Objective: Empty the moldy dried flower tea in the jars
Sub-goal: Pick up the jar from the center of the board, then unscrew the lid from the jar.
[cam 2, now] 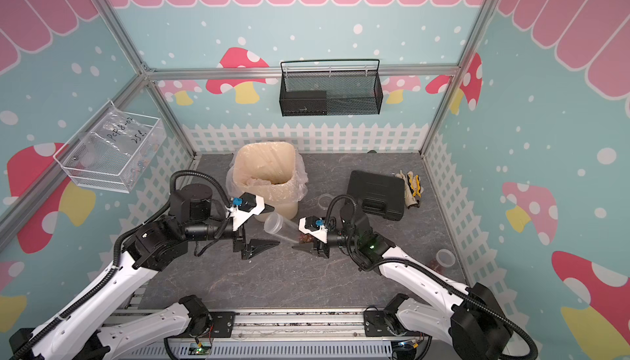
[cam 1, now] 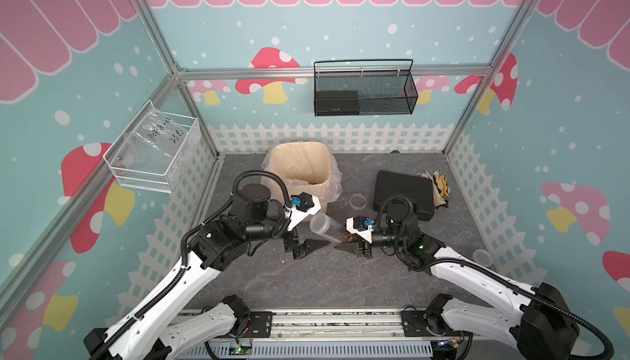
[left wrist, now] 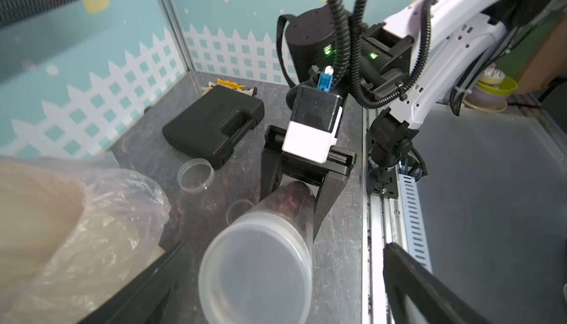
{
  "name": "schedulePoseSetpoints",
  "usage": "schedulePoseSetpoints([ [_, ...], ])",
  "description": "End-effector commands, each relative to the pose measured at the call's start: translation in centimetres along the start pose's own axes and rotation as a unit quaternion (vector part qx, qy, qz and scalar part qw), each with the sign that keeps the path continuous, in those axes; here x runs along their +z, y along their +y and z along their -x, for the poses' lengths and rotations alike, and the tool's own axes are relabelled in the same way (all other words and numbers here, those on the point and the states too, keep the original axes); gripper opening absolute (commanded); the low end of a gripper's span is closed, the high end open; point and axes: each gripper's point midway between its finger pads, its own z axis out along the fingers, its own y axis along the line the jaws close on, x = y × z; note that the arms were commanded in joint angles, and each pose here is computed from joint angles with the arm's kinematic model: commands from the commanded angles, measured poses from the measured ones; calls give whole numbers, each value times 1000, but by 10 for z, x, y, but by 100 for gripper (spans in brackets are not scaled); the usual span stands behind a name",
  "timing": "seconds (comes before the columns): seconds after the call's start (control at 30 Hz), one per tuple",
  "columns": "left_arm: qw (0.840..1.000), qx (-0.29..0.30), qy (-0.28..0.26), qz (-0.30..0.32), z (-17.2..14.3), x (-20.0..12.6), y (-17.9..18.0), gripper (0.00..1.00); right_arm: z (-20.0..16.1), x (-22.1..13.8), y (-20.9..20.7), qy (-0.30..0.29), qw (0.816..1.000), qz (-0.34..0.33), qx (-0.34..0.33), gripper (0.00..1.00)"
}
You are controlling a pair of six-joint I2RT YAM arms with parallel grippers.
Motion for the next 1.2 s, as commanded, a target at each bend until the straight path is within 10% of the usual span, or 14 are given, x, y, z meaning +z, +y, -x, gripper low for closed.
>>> schedulePoseSetpoints([
  [0.0,993,111,10,-27,-5,-7,-15,99,-5,-5,22,0,998,40,-49,3],
  [1.17,983,142,91,-68,-38,8,-24,73,-13,1,31,4,995,86,-41,1],
])
